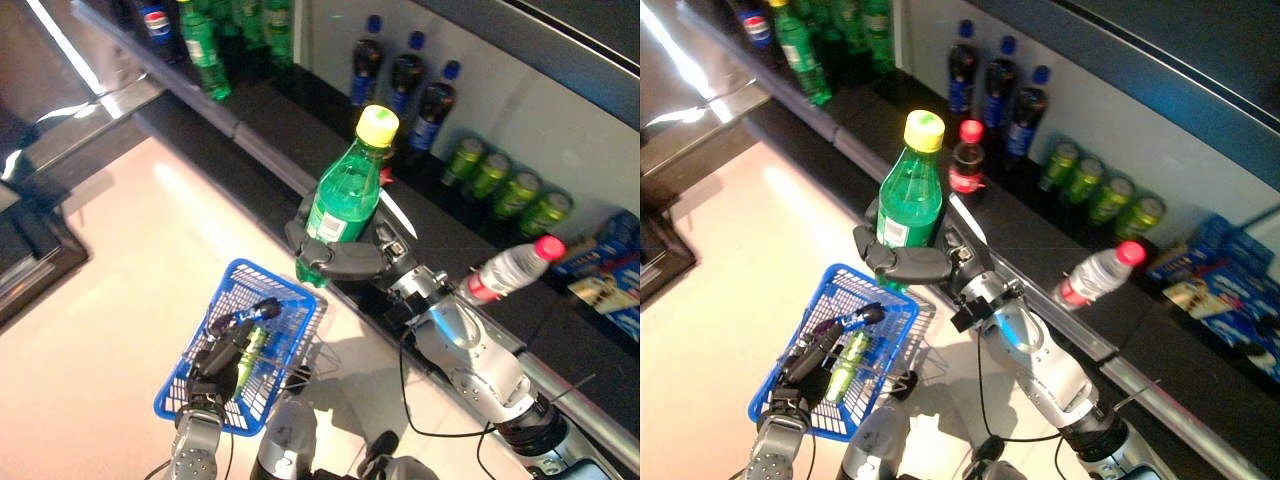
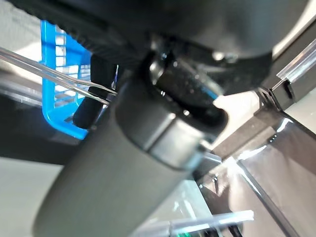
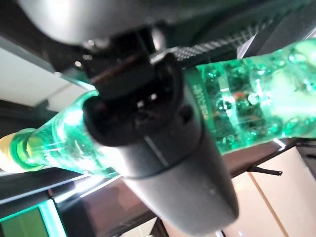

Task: Pick up the drink and place into the basket.

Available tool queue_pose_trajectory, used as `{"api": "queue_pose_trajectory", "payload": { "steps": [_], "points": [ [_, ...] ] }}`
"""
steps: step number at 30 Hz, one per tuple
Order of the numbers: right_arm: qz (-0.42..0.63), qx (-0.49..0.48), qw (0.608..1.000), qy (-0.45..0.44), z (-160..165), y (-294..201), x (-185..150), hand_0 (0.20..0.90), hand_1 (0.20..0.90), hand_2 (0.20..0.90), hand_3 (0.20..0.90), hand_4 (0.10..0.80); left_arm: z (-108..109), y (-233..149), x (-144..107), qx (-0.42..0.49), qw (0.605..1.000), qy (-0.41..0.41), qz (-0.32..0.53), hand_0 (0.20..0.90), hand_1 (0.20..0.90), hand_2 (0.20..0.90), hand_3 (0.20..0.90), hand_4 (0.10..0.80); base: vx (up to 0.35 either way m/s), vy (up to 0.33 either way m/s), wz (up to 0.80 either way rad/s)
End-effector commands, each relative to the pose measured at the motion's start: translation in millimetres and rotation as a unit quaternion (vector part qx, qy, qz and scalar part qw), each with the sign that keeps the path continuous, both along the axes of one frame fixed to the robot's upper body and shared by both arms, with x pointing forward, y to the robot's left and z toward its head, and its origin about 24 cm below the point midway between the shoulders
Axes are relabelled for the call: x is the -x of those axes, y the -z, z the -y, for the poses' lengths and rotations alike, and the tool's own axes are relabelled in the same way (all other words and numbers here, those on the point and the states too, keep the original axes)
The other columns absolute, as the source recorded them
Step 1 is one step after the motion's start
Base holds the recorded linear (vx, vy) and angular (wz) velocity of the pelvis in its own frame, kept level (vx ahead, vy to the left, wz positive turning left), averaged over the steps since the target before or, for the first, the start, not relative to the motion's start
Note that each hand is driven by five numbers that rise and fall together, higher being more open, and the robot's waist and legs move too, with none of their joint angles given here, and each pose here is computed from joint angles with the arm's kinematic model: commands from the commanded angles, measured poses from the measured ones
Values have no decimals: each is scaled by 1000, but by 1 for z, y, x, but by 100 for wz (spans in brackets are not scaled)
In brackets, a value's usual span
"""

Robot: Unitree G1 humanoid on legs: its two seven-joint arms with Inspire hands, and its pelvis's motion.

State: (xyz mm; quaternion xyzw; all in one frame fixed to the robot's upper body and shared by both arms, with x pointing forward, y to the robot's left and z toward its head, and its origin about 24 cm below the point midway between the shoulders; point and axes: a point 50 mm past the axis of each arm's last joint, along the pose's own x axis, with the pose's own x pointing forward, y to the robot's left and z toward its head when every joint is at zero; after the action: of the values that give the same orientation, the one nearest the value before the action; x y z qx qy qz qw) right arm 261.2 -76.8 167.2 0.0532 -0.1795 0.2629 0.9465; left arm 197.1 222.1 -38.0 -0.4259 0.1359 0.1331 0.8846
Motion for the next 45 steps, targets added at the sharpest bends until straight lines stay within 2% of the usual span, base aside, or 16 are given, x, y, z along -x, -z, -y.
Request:
{"api": "queue_pose_trajectory", "payload": {
  "steps": [1, 5, 10, 21, 24, 25, 29, 31, 39, 45],
  "points": [
    [152, -99, 983, -36, -20, -64, 19, 300, 300, 300, 200, 100, 19, -114, -31, -34, 938, 126, 321, 300, 300, 300, 200, 100, 9, -17, 23],
    [161, -97, 982, 3, -21, -68, 14, 300, 300, 300, 200, 100, 29, -140, -28, -21, 913, 181, 364, 300, 300, 300, 200, 100, 61, -88, 35],
    [139, -91, 985, 49, -22, -63, 2, 300, 300, 300, 200, 100, 36, -177, -18, -6, 862, 234, 450, 300, 300, 300, 200, 100, 71, -45, 24],
    [73, -82, 992, 60, -37, -39, -6, 300, 300, 300, 200, 100, 44, -214, -3, -38, 783, 307, 540, 300, 300, 300, 200, 100, 64, 5, 13],
    [57, -77, 994, 59, -41, -31, -8, 300, 300, 300, 200, 100, 44, -222, 0, -68, 760, 310, 567, 300, 300, 300, 200, 100, 15, 7, 1],
    [56, -70, 995, 53, -44, -28, -10, 300, 300, 300, 200, 100, 40, -229, 2, -105, 741, 303, 591, 300, 300, 300, 200, 100, 0, 0, 0],
    [47, -63, 996, 43, -50, -22, -9, 300, 300, 300, 200, 100, 35, -241, 4, -131, 714, 299, 619, 300, 300, 300, 200, 100, 43, 20, 1],
    [40, -61, 996, 47, -54, -20, -12, 300, 300, 300, 200, 100, 35, -252, 8, -149, 677, 312, 649, 300, 300, 300, 200, 100, 61, 4, 2],
    [0, -44, 998, 48, -68, 0, -18, 300, 300, 300, 200, 100, 38, -280, 20, -174, 596, 320, 716, 300, 300, 300, 200, 100, 57, 22, 4],
    [-32, -32, 998, 40, -81, 15, -17, 300, 300, 300, 200, 100, 39, -296, 24, -173, 560, 303, 751, 300, 300, 300, 200, 100, 61, 5, 4]
  ]
}}
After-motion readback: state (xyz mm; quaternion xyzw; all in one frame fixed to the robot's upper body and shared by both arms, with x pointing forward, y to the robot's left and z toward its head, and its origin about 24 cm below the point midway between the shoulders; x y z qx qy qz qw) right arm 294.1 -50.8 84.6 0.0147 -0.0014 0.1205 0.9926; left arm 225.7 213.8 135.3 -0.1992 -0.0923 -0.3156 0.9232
